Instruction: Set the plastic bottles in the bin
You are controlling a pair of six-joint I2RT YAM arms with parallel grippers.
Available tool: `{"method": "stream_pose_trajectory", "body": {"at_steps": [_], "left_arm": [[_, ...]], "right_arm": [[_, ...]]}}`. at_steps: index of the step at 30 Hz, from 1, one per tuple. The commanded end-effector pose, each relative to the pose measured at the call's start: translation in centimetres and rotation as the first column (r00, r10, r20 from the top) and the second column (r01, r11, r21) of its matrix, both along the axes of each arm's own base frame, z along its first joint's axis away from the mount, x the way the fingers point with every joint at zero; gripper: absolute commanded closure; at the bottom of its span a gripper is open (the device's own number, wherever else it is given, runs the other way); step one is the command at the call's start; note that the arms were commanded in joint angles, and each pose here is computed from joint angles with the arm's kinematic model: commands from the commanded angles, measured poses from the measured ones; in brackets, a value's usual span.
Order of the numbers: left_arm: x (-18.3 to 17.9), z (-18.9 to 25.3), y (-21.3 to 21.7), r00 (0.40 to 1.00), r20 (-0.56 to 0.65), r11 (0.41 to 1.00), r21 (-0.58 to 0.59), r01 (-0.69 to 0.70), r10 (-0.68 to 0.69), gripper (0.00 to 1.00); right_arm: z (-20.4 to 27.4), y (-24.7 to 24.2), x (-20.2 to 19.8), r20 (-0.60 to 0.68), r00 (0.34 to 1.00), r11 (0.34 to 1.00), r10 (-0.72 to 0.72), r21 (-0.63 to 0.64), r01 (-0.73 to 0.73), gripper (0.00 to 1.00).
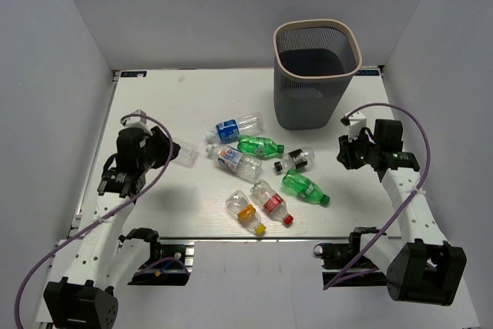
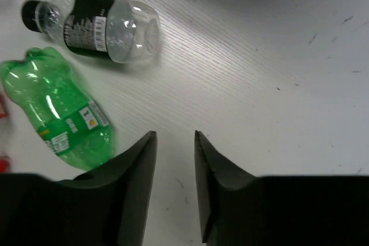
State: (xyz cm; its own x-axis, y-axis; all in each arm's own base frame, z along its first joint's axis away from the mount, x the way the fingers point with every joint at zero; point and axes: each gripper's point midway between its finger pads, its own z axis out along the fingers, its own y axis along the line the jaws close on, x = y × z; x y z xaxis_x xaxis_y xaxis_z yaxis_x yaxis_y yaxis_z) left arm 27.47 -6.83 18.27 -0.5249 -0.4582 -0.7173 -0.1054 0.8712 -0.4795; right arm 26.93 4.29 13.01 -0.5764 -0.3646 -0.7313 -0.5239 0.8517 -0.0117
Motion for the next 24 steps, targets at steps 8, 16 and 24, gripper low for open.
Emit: {"method": "stream_pose_trajectory", "body": {"at_steps": [8,16,24], "left_arm": [[0.0,-5.6,3.0,0.856,-0.35,0.916,0.011,-0.401,0.379,0.02],[5.2,-8.8,2.9,0.816,-0.353,0.87,-0.011,-0.492,0.457,0.0],[9.6,-10.7,1.7,0.816,-0.37,0.867,-0.053,-0.496,0.445,0.0]], "right_arm": [[1.4,3.6,-1.1,-0.045,0.981,0.978,0.188,0.098,-0.183,0.23],[1.6,4.6,-1.7,-0.022,0.968,0.964,0.251,0.09,-0.248,0.22],[0.5,4.9,-2.7,-0.047,0.961,0.958,0.271,0.111,-0.265,0.22]]}}
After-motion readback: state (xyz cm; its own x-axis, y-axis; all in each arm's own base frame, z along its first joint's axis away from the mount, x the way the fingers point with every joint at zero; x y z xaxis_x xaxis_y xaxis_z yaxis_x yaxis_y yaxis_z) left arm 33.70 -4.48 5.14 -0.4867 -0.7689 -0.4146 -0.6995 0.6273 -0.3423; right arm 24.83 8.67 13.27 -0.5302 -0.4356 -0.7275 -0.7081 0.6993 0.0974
